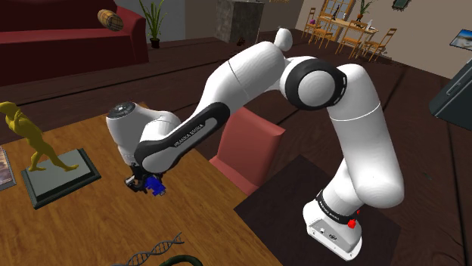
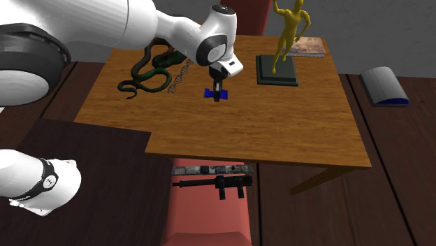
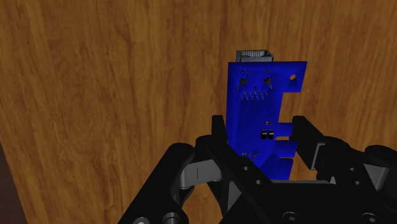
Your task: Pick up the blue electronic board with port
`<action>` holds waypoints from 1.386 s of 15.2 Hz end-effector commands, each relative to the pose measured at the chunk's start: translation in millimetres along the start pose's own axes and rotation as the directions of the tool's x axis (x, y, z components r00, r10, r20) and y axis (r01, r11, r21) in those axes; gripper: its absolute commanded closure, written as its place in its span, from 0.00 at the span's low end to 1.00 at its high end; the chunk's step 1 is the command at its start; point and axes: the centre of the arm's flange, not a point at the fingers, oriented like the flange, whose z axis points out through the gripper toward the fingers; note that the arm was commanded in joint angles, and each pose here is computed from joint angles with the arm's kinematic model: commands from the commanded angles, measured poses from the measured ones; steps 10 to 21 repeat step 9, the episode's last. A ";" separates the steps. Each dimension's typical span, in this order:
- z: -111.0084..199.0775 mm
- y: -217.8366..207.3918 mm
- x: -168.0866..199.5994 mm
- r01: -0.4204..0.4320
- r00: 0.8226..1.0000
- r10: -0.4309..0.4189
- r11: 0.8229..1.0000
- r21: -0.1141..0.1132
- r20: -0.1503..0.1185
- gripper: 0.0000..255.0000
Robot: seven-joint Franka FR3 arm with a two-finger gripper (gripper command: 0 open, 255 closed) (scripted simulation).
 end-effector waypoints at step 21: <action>-43.3 3.1 -3.4 0.000 1.000 0.000 1.000 0.000 0.000 1.00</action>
